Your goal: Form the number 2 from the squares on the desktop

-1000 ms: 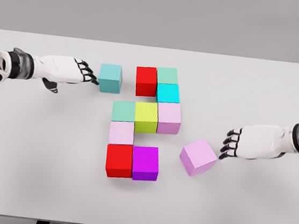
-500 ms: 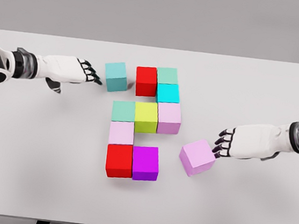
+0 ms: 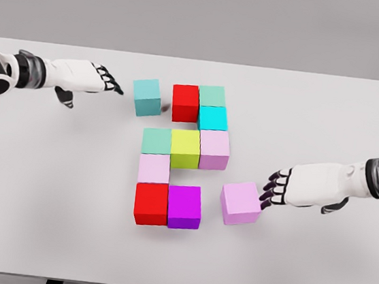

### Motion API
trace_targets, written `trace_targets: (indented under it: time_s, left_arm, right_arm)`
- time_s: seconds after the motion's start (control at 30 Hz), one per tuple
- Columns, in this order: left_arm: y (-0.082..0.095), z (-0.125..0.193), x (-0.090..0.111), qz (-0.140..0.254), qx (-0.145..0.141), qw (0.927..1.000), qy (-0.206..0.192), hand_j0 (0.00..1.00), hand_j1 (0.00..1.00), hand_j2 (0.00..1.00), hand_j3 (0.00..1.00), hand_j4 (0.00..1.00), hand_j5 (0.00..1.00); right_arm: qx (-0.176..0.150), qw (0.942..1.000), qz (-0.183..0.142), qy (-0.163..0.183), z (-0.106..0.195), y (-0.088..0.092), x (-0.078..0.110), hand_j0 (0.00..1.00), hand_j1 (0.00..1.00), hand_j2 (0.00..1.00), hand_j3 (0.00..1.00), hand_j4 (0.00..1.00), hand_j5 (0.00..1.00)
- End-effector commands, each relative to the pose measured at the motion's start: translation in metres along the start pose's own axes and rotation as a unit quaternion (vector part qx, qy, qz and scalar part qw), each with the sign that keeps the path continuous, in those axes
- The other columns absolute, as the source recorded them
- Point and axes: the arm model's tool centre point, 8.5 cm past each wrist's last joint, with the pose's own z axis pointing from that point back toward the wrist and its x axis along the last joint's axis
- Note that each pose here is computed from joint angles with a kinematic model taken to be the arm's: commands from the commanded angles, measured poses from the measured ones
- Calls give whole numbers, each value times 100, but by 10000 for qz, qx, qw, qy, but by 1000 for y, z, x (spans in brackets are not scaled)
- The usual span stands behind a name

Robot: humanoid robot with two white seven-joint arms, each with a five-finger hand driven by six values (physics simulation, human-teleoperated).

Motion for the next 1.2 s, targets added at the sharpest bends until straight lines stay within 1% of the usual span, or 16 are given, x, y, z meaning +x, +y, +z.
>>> trace_targets:
  time_s: [0.0, 0.13, 0.27, 0.33, 0.5, 0.77, 0.8, 1.17]
  left_arm:
    - [2, -4, 1, 42, 32, 10000, -15, 100, 100, 100, 100, 100, 100]
    - [3, -8, 4, 55, 46, 10000, -51, 100, 100, 100, 100, 100, 100]
    - [10, -15, 9, 43, 104, 9999, -109, 100, 100, 100, 100, 100, 100]
    - [12, -16, 6, 70, 112, 9999, -82, 100, 100, 100, 100, 100, 100]
    - [10, -16, 2, 119, 74, 9999, -13, 100, 100, 100, 100, 100, 100]
    - [10, -15, 0, 145, 73, 9999, 8, 100, 100, 100, 100, 100, 100]
    - [16, -18, 1, 115, 120, 9999, -14, 100, 100, 100, 100, 100, 100]
    - [19, -23, 5, 120, 130, 9998, -51, 100, 100, 100, 100, 100, 100]
  right_arm:
    - [-47, 10000, -66, -49, -1, -1, 1, 100, 100, 100, 100, 100, 100]
    - [-21, 10000, -79, 4, 3, 2, 0, 100, 100, 100, 100, 100, 100]
    - [14, 9999, -50, 131, 6, 3, -5, 100, 100, 100, 100, 100, 100]
    - [31, 9997, -77, 213, 7, 4, -12, 100, 100, 100, 100, 100, 100]
    - [14, 9999, -38, 162, 2, 1, -11, 100, 100, 100, 100, 100, 100]
    - [-28, 10000, 20, 84, -5, -4, -9, 100, 100, 100, 100, 100, 100]
    - [-38, 10000, 31, 67, -7, -5, -9, 100, 100, 100, 100, 100, 100]
    - [-49, 9998, 184, -24, -16, -12, -5, 100, 100, 100, 100, 100, 100]
